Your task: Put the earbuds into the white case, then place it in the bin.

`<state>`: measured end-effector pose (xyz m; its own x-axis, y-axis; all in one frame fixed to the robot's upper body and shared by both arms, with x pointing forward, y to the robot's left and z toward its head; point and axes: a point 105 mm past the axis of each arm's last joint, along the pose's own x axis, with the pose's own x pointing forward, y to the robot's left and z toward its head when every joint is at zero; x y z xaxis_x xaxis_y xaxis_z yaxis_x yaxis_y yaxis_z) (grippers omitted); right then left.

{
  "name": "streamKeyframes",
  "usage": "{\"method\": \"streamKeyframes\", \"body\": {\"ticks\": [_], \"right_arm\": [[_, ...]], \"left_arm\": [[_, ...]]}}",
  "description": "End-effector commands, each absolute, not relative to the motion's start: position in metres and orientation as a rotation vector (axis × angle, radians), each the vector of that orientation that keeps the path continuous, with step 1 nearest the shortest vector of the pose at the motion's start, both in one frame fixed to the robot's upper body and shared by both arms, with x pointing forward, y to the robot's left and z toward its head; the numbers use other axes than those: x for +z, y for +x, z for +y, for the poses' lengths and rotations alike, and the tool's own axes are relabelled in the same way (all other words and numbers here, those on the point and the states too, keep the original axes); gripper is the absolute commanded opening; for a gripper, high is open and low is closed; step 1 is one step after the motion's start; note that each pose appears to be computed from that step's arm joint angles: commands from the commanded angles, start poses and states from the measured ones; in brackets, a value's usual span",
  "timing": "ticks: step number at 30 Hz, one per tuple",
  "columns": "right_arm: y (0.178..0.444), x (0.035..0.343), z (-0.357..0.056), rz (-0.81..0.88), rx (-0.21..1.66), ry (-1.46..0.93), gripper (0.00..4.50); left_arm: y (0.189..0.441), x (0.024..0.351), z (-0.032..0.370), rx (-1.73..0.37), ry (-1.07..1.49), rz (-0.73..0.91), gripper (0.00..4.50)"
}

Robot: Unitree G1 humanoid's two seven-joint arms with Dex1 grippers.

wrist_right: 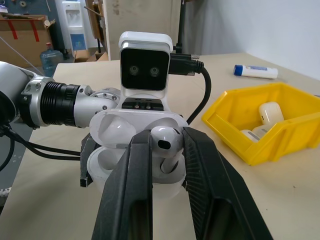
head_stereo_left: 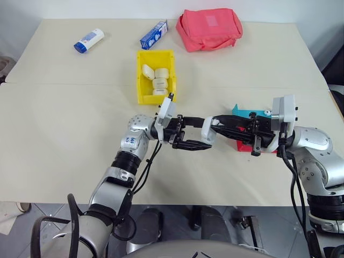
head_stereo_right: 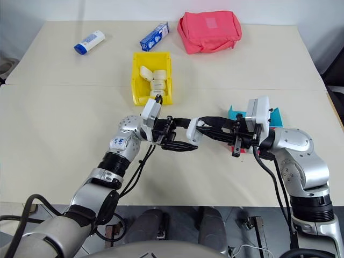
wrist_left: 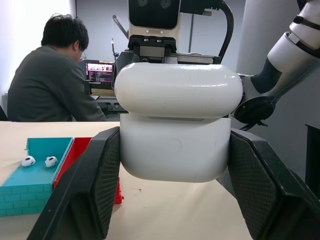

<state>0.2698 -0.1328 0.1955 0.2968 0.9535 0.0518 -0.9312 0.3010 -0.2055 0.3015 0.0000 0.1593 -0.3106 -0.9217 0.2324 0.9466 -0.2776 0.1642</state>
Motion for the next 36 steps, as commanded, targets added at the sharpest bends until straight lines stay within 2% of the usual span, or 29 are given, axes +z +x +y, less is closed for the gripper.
{"method": "streamKeyframes", "body": {"ticks": [1,13,21,26,36], "right_arm": [[0.274,0.172,-0.142,-0.043,1.217,-0.167,0.51],[0.266,0.174,-0.136,-0.137,1.213,-0.066,0.51],[0.273,0.179,-0.133,-0.151,1.201,-0.083,0.51],[0.277,0.191,-0.134,-0.186,1.178,-0.129,2.07],[0.276,0.212,-0.143,-0.191,1.141,-0.212,2.07]], "left_arm": [[0.306,0.198,0.007,-1.835,-0.061,-0.528,2.8],[0.303,0.201,0.008,-1.853,-0.125,-0.516,2.8],[0.302,0.197,0.008,-1.868,-0.099,-0.503,2.8],[0.302,0.191,0.008,-1.871,-0.07,-0.488,2.8],[0.308,0.182,0.01,-1.848,-0.055,-0.444,2.8]]}}
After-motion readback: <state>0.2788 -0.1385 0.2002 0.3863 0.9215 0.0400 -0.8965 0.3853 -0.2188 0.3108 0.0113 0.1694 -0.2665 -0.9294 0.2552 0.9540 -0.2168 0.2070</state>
